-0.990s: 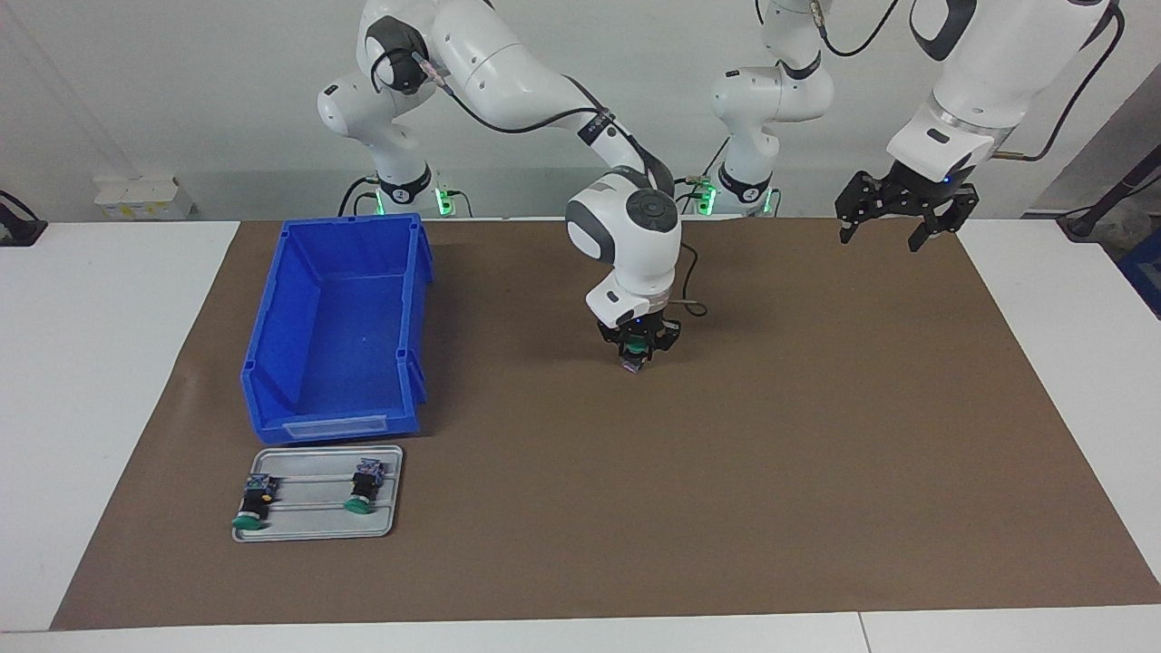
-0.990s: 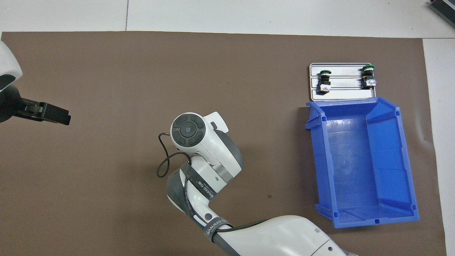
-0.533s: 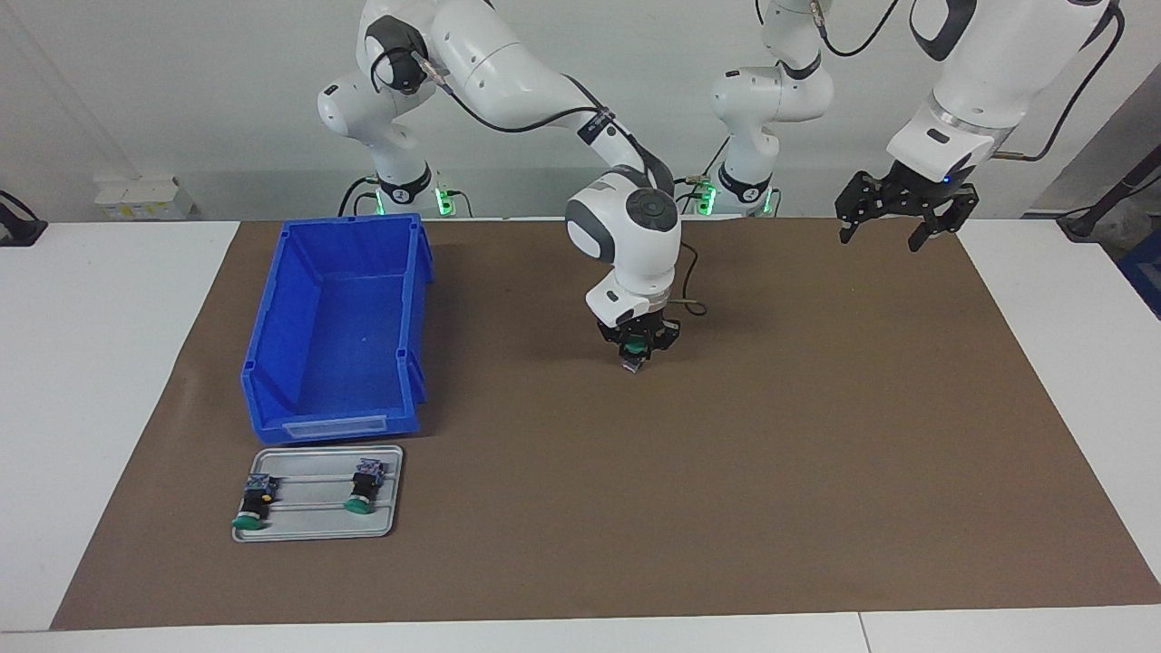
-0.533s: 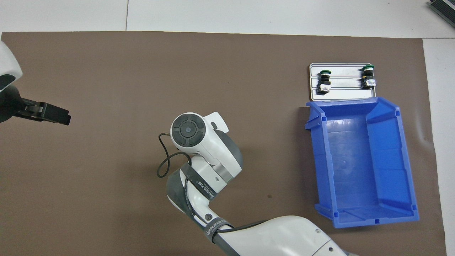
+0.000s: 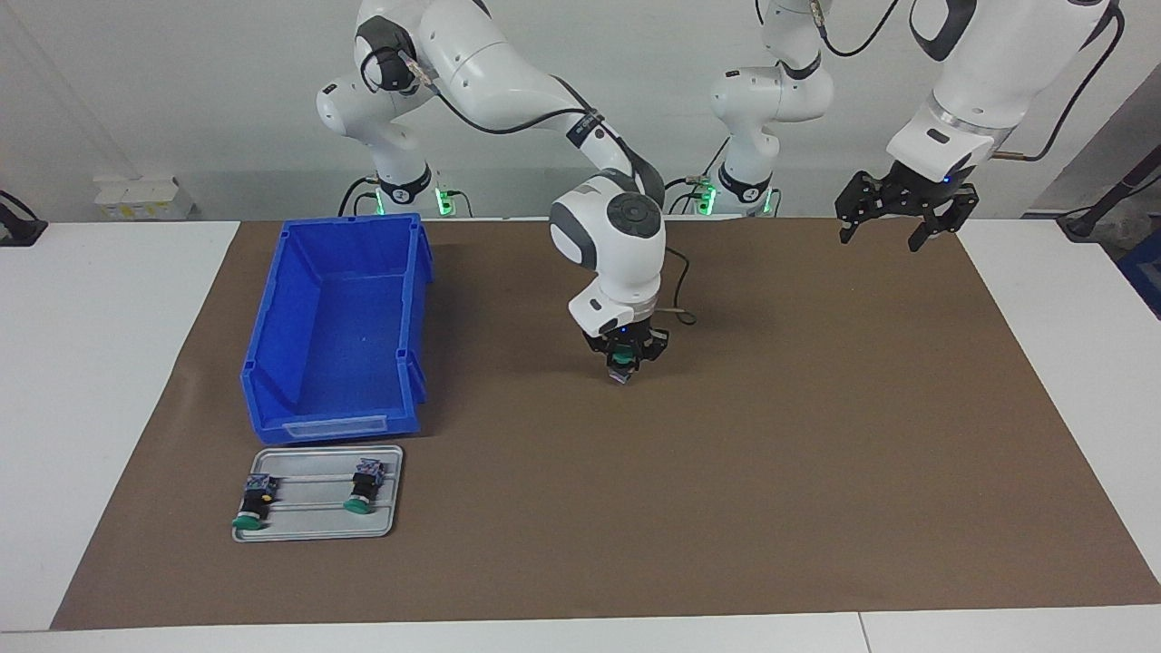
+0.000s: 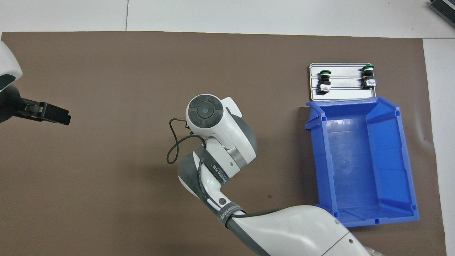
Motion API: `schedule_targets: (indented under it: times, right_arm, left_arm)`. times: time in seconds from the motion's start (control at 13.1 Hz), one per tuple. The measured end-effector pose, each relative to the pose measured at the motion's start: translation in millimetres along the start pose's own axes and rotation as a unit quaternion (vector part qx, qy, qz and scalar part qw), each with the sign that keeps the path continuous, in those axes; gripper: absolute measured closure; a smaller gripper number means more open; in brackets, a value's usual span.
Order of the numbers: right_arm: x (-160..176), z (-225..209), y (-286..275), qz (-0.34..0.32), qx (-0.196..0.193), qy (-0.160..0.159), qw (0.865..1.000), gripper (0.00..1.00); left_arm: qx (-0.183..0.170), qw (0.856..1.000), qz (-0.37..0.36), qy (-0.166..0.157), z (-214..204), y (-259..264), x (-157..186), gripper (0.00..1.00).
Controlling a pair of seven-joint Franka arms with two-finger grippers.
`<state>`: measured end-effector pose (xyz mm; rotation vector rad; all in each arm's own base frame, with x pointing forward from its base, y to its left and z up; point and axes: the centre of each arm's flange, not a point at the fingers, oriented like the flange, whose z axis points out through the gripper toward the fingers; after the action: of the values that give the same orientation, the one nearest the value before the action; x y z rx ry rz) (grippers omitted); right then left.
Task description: Place and press button with both arms
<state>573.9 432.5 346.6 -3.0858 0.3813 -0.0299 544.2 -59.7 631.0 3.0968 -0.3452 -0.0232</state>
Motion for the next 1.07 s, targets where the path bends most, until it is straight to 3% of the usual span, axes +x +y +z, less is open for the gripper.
schedule_targets:
  times: [0.46,0.76,1.07]
  right_arm:
    - [112.7,-97.6,139.7,-0.013,-0.007,-0.004,1.000,0.53]
    - [155.6,-146.0,240.2,-0.028,-0.010,-0.003,1.000,0.53]
    - [188.7,-152.4,336.0,-0.034,-0.016,-0.014,0.999,0.53]
  left_arm:
    - [0.000,1.000,0.000,0.000,0.0,0.0,0.0,0.00]
    - [0.000,1.000,0.000,0.000,0.0,0.0,0.0,0.00]
    - [0.000,1.000,0.000,0.000,0.0,0.0,0.0,0.00]
